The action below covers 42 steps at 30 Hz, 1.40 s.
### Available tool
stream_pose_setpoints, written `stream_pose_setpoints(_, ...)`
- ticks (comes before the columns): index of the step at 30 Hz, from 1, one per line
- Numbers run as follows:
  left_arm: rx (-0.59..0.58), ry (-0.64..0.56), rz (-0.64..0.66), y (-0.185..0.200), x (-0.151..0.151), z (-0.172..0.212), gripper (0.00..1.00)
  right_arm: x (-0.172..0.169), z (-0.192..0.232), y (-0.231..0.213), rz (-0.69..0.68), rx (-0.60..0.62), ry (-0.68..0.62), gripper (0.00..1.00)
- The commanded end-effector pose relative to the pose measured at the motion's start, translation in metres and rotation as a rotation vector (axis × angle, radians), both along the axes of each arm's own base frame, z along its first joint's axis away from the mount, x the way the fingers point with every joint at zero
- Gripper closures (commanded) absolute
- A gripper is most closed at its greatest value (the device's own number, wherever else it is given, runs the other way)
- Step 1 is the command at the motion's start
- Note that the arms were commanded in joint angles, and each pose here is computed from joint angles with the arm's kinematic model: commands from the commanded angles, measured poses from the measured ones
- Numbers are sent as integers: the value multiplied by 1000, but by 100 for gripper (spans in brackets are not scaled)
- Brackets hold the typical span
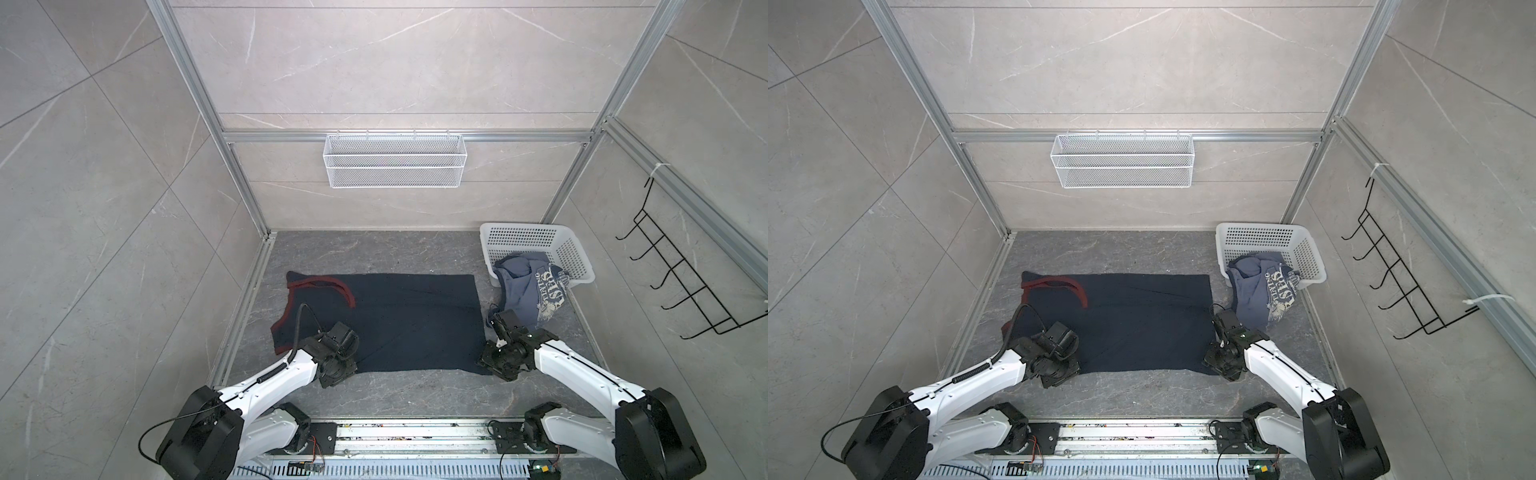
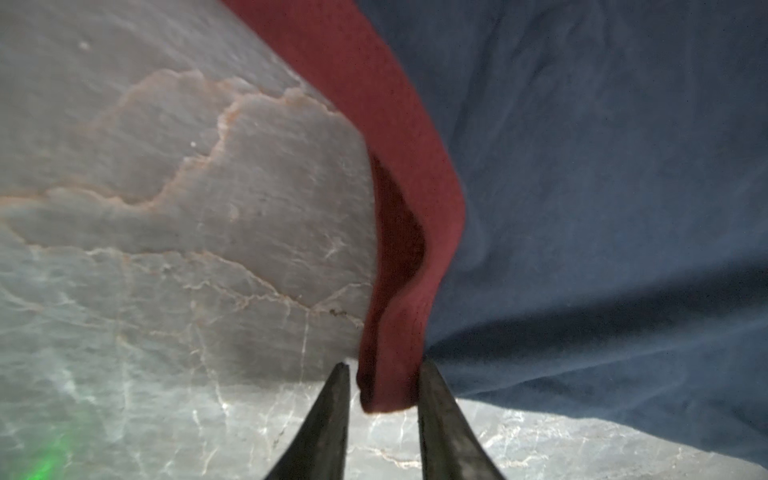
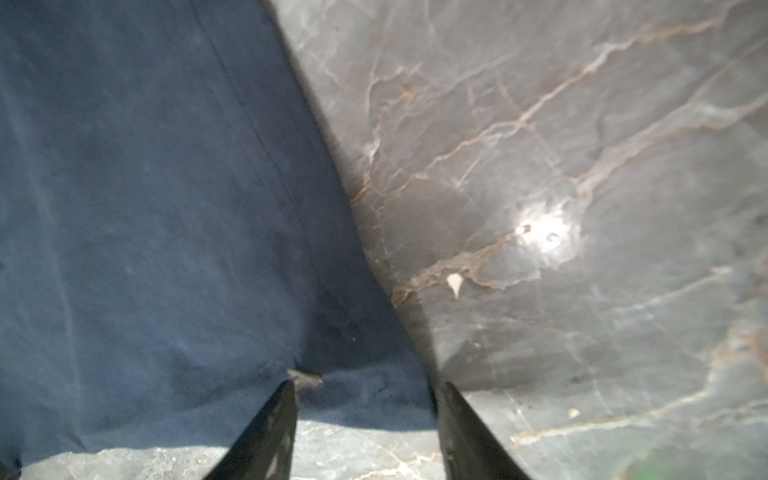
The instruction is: Fold and stack the tank tops
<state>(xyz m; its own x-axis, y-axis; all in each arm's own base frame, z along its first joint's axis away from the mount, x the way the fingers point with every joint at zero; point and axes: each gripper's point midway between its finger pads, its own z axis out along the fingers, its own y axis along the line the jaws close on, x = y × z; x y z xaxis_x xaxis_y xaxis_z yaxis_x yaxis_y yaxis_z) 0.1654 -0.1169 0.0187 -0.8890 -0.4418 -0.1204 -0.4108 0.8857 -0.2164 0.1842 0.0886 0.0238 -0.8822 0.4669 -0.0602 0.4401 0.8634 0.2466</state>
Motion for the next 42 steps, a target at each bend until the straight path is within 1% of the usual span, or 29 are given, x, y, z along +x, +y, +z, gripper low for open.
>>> stream_pose_setpoints(1,37,-6,12,7,-1,-6,73,-7,-5,-7,-22,-47,19,51)
stream_pose_setpoints(6,37,-3,13,7,0,-9,79,-14,-5,-11,-35,-74,30,58)
stream_pose_setpoints(11,31,-7,14,6,0,-8,83,-16,-4,-12,-36,-82,21,55)
stream_pose_setpoints(14,23,-16,14,4,2,-7,84,-14,-7,-8,-31,-72,26,57)
stream_pose_setpoints(17,12,-26,12,1,5,-3,88,-15,-8,-6,-29,-70,33,64)
stream_pose_setpoints(20,-3,-48,0,-3,9,0,91,-15,-6,-9,-45,-80,9,74)
stream_pose_setpoints(22,-12,-60,-2,-5,12,5,93,-15,-3,-11,-54,-84,-2,83)
stream_pose_setpoints(25,-30,-90,-10,-9,17,16,96,-12,4,-14,-55,-99,-23,93)
stream_pose_setpoints(28,-50,-133,-29,-13,24,35,97,-5,22,-25,-49,-169,-59,100)
stream_pose_setpoints(31,-59,-170,-21,-14,29,53,97,5,45,-35,-59,-223,-129,100)
stream_pose_setpoints(35,-73,-220,-15,-19,42,71,97,27,71,-32,-53,-231,-210,100)
stream_pose_setpoints(39,-69,-262,-18,-30,66,86,97,54,89,-23,-44,-221,-261,100)
stream_pose_setpoints(42,-49,-268,4,-29,85,91,98,78,101,-21,-41,-226,-302,100)
